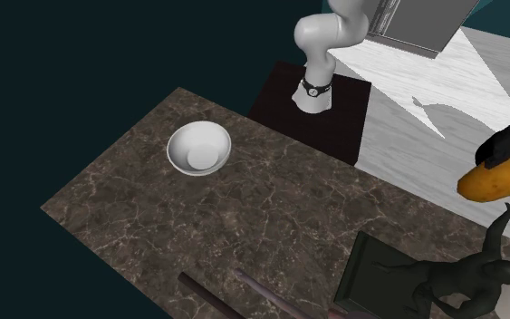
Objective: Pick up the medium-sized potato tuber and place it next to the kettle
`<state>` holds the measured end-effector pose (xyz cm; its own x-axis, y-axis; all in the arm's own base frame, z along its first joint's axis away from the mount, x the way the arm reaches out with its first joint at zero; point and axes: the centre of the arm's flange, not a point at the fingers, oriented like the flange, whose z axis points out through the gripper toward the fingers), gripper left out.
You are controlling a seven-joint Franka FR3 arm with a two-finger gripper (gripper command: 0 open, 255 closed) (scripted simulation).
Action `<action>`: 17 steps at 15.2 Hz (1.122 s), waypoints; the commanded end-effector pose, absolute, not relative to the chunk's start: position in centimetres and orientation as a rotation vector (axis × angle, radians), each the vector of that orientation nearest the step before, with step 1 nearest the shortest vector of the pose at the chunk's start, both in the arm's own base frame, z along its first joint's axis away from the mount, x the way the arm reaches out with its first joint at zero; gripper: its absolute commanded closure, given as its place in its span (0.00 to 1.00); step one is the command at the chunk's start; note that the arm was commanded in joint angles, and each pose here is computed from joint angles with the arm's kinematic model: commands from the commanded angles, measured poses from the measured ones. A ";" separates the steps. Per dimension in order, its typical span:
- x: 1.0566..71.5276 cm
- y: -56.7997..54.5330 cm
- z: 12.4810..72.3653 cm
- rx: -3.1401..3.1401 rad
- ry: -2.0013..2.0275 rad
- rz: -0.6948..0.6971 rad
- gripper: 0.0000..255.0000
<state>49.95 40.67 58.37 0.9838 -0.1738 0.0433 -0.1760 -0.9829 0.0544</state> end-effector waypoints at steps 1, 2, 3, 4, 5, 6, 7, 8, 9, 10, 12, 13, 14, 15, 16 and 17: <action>48.8 42.9 58.3 3.071 -0.273 0.060 1.00; 48.8 42.9 57.8 3.071 -0.273 0.060 1.00; 48.8 42.9 57.2 3.071 -0.273 0.060 1.00; 48.8 42.9 56.7 3.071 -0.273 0.060 1.00; 48.8 42.9 56.2 3.071 -0.273 0.060 1.00; 48.8 42.9 55.6 3.071 -0.273 0.060 1.00; 48.8 42.9 55.1 3.071 -0.273 0.060 1.00; 48.8 42.9 54.6 3.071 -0.273 0.060 1.00; 48.8 42.9 54.1 3.071 -0.273 0.060 1.00; 48.8 42.9 53.5 3.071 -0.273 0.060 1.00; 48.8 42.9 52.5 3.071 -0.273 0.060 1.00; 48.8 42.9 51.9 3.071 -0.273 0.060 1.00; 48.8 42.9 51.4 3.071 -0.273 0.060 1.00; 48.8 42.9 50.9 3.071 -0.273 0.060 1.00; 48.8 42.9 50.4 3.071 -0.273 0.060 1.00; 48.8 42.9 49.8 3.071 -0.273 0.060 1.00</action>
<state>48.82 42.81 50.30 0.9835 -0.1755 0.0431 -0.1777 -0.9825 0.0551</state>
